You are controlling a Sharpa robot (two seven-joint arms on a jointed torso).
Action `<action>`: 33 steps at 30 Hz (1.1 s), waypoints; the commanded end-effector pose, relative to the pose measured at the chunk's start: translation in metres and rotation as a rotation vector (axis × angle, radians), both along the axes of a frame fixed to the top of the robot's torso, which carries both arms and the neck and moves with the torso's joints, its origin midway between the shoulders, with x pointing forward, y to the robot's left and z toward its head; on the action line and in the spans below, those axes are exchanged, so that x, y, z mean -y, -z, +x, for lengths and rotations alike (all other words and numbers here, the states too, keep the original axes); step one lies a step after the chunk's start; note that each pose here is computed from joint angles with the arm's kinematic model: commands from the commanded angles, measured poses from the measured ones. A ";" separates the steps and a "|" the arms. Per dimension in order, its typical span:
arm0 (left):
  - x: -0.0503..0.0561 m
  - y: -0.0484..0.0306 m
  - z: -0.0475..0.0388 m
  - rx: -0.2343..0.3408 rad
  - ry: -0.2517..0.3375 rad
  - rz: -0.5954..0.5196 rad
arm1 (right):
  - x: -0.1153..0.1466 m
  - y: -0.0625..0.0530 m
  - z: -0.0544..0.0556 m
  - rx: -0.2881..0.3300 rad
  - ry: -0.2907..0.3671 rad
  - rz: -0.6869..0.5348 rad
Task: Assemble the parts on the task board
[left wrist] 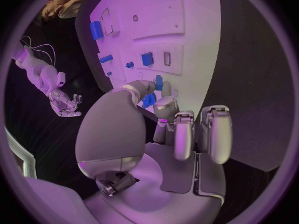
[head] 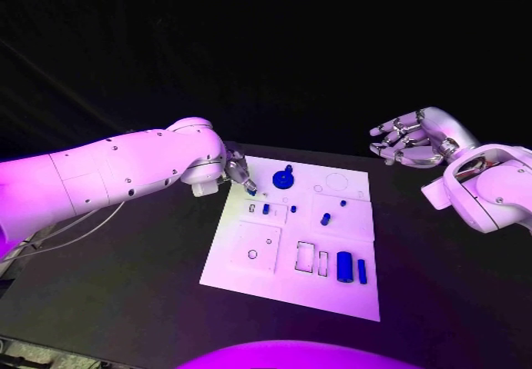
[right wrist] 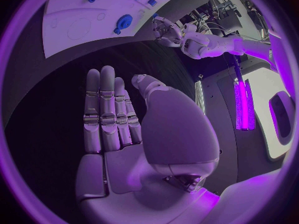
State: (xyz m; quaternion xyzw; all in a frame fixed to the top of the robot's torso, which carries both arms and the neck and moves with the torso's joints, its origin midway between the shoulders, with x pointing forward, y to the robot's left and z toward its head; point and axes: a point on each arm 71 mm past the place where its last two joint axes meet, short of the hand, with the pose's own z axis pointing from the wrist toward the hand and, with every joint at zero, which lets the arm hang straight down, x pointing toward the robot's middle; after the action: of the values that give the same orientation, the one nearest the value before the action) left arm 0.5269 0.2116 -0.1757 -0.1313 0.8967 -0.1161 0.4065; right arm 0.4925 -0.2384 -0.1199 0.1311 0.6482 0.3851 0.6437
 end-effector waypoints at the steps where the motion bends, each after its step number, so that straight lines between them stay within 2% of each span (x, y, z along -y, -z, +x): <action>1: -0.001 0.0024 -0.0035 0.033 -0.021 0.029 | -0.001 0.000 -0.001 0.012 -0.009 -0.003; 11: 0.001 0.0150 -0.0133 0.028 -0.028 0.035 | 0.000 0.000 -0.001 0.013 -0.008 -0.002; 22: 0.008 0.0170 -0.0180 0.034 -0.016 0.036 | 0.000 0.000 -0.001 0.012 -0.008 0.000; 33: 0.009 0.0212 -0.0205 0.032 0.013 0.096 | 0.000 0.000 -0.001 0.010 -0.008 0.002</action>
State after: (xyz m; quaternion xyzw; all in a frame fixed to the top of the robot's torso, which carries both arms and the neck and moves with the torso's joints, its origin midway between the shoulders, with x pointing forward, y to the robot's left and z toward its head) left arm 0.5072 0.2037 -0.1965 -0.1187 0.8938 -0.0926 0.4224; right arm 0.4919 -0.2397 -0.1207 0.1320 0.6473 0.3854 0.6443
